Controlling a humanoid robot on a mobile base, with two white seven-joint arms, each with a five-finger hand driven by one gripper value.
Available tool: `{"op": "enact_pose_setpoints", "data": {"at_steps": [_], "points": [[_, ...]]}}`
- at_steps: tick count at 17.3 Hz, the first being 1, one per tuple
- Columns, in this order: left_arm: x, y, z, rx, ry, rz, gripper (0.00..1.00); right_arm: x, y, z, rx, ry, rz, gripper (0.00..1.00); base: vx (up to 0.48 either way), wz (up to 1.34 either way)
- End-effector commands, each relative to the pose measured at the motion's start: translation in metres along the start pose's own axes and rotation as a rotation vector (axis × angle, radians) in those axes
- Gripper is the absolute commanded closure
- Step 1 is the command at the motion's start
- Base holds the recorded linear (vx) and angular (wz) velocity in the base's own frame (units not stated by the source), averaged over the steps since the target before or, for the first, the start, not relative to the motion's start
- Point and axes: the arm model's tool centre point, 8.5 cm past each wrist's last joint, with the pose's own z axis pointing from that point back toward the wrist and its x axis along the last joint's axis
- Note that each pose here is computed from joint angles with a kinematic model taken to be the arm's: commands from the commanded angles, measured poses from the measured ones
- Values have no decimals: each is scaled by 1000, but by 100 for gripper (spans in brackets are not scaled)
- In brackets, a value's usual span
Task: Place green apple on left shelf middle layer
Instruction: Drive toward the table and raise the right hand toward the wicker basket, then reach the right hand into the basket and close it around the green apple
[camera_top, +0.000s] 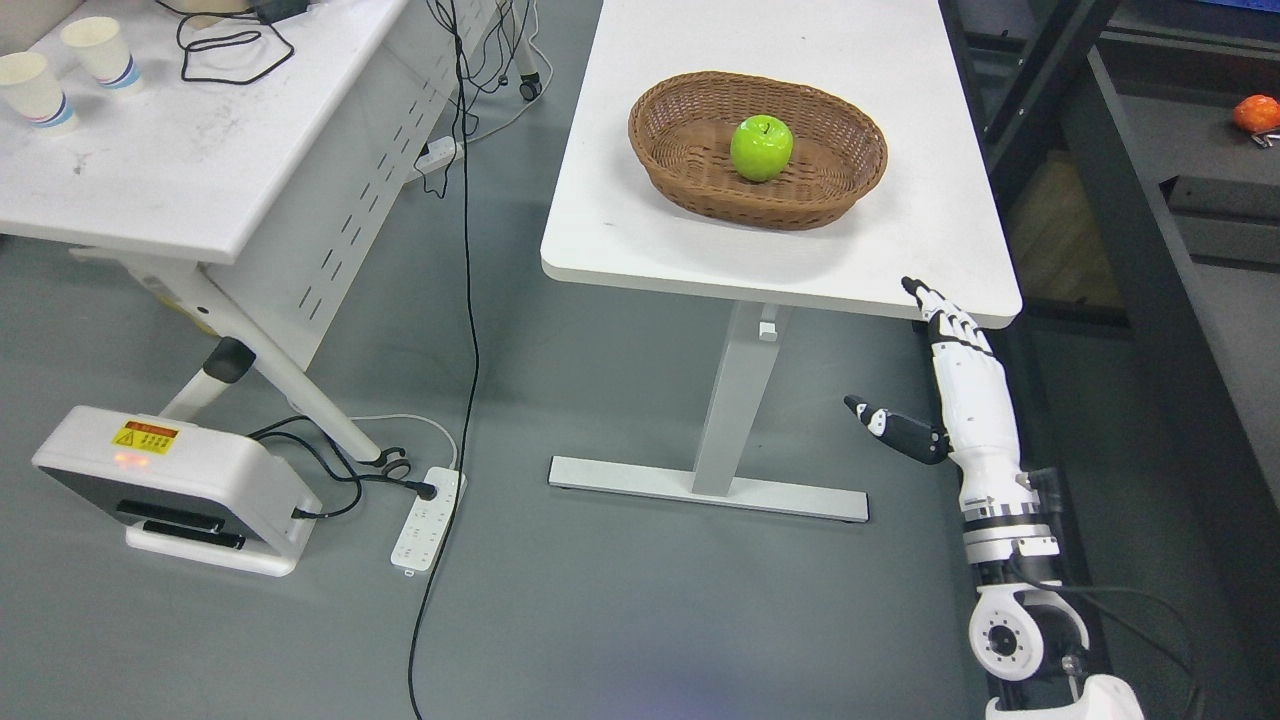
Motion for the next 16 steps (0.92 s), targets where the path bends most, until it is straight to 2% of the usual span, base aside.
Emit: {"op": "enact_pose_setpoints", "data": {"at_steps": [1, 7, 12, 16], "points": [[0, 11, 2, 18, -1, -1, 0, -14, -29, -9, -18, -18, 104, 0, 252, -51], [0, 11, 2, 18, 0, -1, 0, -3, -24, -21, 16, -33, 12, 0, 266, -32], [0, 11, 2, 18, 0, -1, 0, 17, 0, -21, 82, -70, -34, 0, 273, 12], [0, 11, 2, 18, -1, -1, 0, 46, 30, -22, 166, -119, -86, 0, 237, 25]]}}
